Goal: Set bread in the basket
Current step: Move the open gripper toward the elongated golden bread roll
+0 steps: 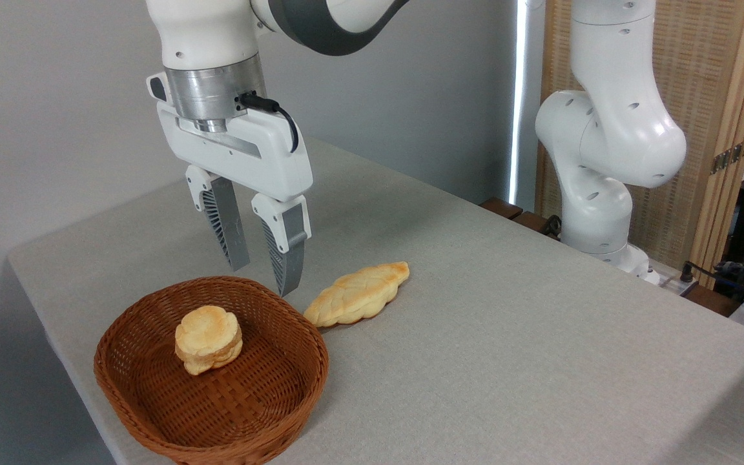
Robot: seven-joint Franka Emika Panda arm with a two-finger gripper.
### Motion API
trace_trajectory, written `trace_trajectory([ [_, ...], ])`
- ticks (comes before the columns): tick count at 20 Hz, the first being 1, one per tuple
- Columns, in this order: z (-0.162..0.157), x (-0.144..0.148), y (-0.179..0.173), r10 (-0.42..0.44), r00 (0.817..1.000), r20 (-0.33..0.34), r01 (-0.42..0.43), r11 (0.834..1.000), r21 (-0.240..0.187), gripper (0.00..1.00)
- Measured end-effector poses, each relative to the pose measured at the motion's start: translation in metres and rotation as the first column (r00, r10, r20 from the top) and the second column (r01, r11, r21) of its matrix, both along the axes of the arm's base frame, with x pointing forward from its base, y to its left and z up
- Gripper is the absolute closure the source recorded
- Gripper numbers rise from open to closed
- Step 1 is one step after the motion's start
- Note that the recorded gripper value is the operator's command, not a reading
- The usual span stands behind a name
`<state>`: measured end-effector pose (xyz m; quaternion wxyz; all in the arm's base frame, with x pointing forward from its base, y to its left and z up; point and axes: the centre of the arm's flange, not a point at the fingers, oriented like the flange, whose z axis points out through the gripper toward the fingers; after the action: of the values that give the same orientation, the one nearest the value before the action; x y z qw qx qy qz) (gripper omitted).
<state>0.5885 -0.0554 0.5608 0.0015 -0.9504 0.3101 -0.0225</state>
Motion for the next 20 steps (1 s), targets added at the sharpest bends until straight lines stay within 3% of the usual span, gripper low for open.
trace_trajectory([
  [1,0.001,0.0,-0.001,-0.001,1.0,0.001,0.001,1.0,0.0,0.0],
  [5,0.005,0.001,0.021,-0.098,0.995,0.012,0.098,0.993,-0.069,0.0],
  [20,0.005,-0.001,0.016,-0.115,0.993,0.007,0.115,0.991,-0.074,0.0],
])
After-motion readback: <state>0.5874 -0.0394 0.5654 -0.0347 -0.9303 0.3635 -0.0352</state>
